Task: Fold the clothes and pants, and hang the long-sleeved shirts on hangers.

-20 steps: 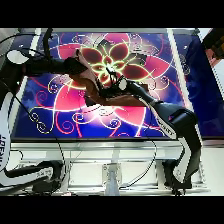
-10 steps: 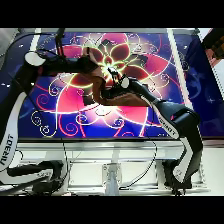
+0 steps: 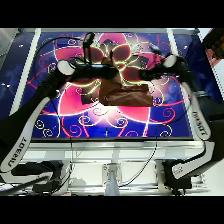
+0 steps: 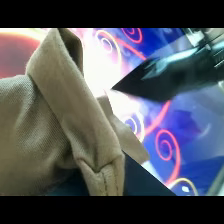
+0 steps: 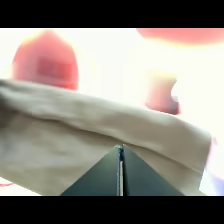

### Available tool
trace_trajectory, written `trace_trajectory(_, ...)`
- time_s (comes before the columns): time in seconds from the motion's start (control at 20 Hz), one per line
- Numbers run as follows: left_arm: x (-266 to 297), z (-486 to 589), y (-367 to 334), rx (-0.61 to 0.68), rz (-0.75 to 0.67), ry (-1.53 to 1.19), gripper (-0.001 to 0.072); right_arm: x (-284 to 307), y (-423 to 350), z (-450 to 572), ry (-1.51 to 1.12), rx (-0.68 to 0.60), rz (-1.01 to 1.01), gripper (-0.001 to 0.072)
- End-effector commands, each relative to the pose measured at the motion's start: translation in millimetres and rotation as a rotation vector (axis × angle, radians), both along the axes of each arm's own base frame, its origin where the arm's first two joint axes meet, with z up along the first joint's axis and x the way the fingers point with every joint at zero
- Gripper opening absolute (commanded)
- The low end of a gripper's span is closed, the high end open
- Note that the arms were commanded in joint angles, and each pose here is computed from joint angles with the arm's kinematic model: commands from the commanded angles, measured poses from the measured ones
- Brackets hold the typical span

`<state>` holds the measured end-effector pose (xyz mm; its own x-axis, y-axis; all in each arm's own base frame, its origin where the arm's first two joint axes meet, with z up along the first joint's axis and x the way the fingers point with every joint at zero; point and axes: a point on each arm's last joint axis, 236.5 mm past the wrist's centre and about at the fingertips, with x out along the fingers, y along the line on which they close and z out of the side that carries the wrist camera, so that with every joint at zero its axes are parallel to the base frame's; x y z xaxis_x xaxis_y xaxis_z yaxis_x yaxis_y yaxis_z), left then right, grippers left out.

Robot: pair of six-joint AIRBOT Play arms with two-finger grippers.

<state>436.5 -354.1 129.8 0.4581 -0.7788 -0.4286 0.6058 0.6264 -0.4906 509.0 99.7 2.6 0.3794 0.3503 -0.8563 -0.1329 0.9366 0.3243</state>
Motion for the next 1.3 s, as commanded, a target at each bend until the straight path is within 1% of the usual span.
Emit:
trace_trajectory(0.0,2.7,-1.5,-29.0,0.024,0.037,-0.103,0.0011,-8.9,-76.6,36.2,-0.016,-0.011,-0.123,0.0010)
trace_trajectory(0.1,3.1,-8.0,-42.4,0.013,0.061,-0.105,0.0011,-11.6,-99.9,48.8,-0.034,-0.014,-0.167,0.0010)
trace_trajectory(0.25,1.5,-29.2,-66.2,-0.025,0.080,-0.016,0.0011,-14.8,-111.5,54.9,-0.039,-0.015,-0.188,0.0010)
trace_trajectory(0.4,-8.8,-39.3,-108.8,-0.062,0.044,0.038,0.0011,-14.1,-107.8,54.9,-0.041,-0.013,-0.182,0.0010)
trace_trajectory(0.55,-27.4,-52.8,-153.8,-0.069,-0.008,0.027,0.0012,-14.1,-107.8,54.9,-0.041,-0.014,-0.182,0.0010)
trace_trajectory(0.65,-30.4,-76.6,-167.8,-0.058,0.006,0.024,0.0013,-16.2,-107.0,54.0,-0.032,-0.013,-0.178,0.0010)
trace_trajectory(0.8,-36.0,-114.4,-175.8,-0.044,0.023,0.105,0.0021,-19.4,-106.3,52.2,-0.017,-0.013,-0.172,0.0010)
trace_trajectory(0.85,-37.0,-120.3,-176.4,-0.051,0.036,0.136,0.0093,-19.5,-106.3,51.9,-0.016,-0.014,-0.172,0.0010)
trace_trajectory(0.9,-37.6,-121.5,-177.0,-0.058,0.044,0.152,0.0294,-19.3,-106.9,51.2,-0.015,-0.016,-0.173,0.0010)
trace_trajectory(0.95,-37.6,-120.5,-177.1,-0.059,0.043,0.151,0.0472,-19.3,-108.2,50.6,-0.016,-0.022,-0.173,0.0010)
trace_trajectory(1.0,-37.6,-119.2,-177.1,-0.061,0.043,0.150,0.0509,-19.3,-110.1,50.1,-0.016,-0.030,-0.174,0.0010)
trace_trajectory(1.25,-36.4,-101.0,-176.0,-0.096,0.051,0.150,0.0510,-13.0,-113.3,52.5,-0.045,-0.039,-0.183,0.0011)
